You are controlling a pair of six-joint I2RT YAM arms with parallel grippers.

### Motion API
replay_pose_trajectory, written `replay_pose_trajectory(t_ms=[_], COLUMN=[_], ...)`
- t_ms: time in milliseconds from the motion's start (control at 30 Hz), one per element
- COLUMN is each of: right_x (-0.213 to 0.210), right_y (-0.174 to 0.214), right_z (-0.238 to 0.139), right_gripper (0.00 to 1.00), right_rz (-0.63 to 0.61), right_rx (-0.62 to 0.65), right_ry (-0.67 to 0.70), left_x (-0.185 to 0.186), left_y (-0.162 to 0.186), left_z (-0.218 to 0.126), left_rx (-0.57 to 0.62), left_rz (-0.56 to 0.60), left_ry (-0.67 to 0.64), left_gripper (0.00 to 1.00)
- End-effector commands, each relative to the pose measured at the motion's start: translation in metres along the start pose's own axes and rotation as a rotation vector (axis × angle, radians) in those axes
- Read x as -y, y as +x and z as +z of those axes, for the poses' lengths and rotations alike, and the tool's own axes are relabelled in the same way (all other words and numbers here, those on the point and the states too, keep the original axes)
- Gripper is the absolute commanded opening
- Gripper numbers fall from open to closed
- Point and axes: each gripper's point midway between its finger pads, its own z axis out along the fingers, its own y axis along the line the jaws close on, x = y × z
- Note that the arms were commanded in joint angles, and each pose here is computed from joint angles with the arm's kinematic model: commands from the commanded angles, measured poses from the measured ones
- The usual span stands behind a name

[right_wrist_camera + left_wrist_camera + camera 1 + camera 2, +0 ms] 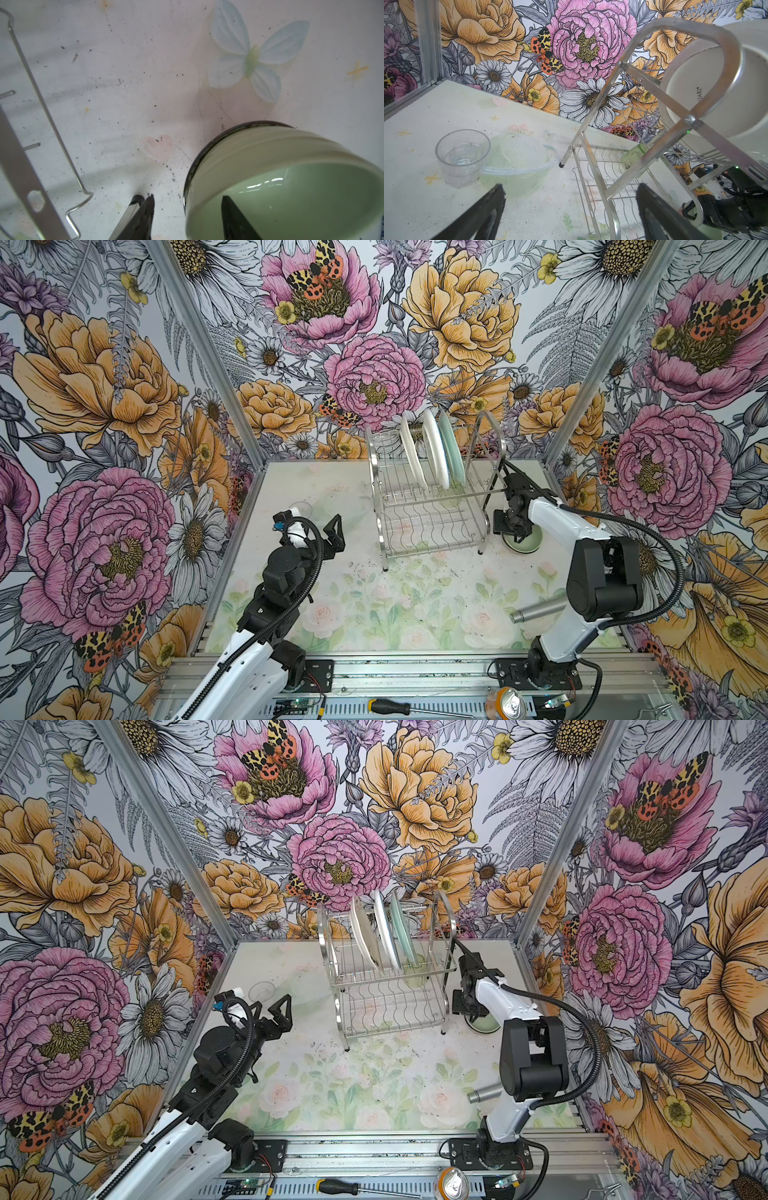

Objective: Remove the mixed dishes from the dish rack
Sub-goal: 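Lower the pale green bowl onto the patterned plate on the table, then open the right gripper and lift it off the bowl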

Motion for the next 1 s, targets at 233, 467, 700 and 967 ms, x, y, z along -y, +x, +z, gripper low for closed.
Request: replay_pose_trajectory(t_ms=[233, 467, 700, 967], right_x=[0.004, 0.008, 0.012, 0.002], right_y=[-0.023, -0.013, 0.005, 0.030], right_z=[-0.049, -0.058, -0.077, -0.089], right_gripper=[0.57, 0.59, 0.61, 0.64], right_rz=[0.078, 0.096, 0.110, 0.059], right_rx=[0.161, 0.219, 0.318, 0.389], right_ry=[-0.088, -0.115, -0.134, -0.226], left_x=[-0.008, -0.009, -0.009, -0.003], left_y=[0.002, 0.003, 0.005, 0.010], left_z=[0.002, 0.002, 0.004, 0.011], left_rx=[0.006, 0.002, -0.005, -0.037], left_rz=[0.002, 0.004, 0.001, -0.005], left_ry=[-0.029, -0.034, -0.035, -0.013], left_gripper=[0.99, 0.99, 0.99, 0.99])
